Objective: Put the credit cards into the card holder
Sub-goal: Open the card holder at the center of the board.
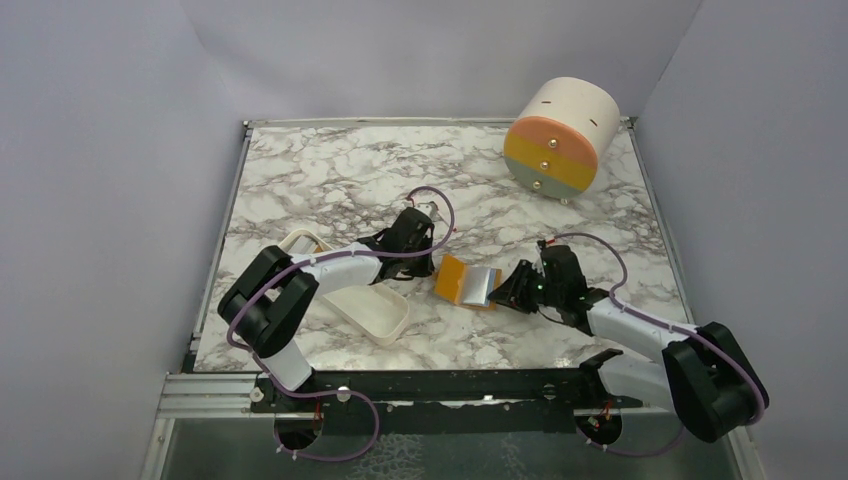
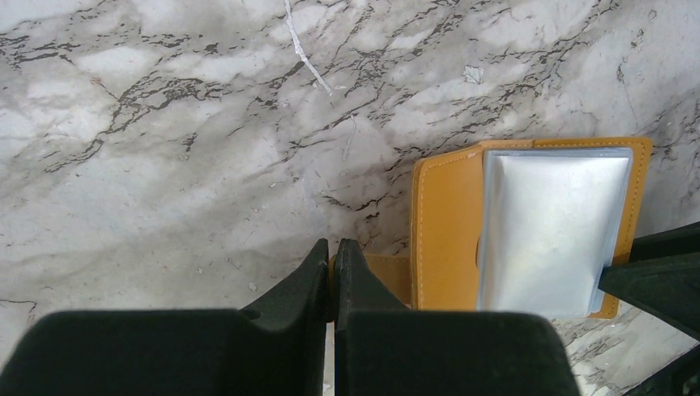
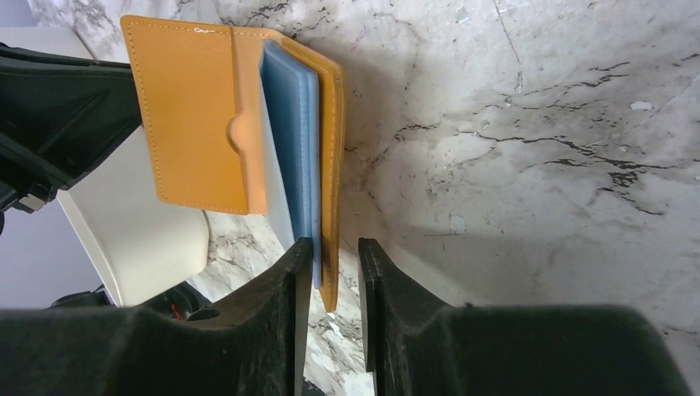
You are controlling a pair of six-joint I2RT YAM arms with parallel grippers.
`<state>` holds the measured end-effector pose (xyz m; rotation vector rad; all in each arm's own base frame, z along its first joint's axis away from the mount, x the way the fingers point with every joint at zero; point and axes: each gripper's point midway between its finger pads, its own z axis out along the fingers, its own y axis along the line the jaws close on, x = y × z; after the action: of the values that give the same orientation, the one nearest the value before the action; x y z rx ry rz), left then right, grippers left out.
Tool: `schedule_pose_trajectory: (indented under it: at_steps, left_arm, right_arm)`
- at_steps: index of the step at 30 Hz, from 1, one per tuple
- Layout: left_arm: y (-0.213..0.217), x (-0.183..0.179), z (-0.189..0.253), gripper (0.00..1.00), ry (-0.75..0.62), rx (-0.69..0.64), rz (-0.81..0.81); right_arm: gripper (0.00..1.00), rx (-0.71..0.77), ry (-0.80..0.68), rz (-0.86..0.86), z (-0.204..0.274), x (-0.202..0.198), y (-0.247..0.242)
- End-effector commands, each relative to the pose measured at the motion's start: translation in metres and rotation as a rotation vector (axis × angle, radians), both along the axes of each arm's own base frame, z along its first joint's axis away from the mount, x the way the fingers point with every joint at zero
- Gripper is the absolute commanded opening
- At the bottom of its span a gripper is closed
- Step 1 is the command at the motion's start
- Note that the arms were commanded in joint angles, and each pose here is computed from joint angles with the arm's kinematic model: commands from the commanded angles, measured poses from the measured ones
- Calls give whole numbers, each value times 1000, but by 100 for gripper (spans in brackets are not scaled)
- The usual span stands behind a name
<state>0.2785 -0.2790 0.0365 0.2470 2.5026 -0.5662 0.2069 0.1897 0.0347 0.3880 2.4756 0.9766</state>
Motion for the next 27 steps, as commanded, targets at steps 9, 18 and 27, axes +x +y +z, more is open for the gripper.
schedule_pose_trajectory:
  at_steps: [9, 18, 27]
  left_arm:
    - [2, 1, -15, 1, 15, 28, -6]
    - [-22, -5, 28, 27, 12, -124, -63]
    - [-40, -7, 70, 41, 1, -301, -114]
  right_arm:
    - [1, 80, -130, 52, 25, 12, 14]
    - [1, -163, -97, 28, 30, 15, -18]
    - [1, -256, -59, 27, 40, 20, -27]
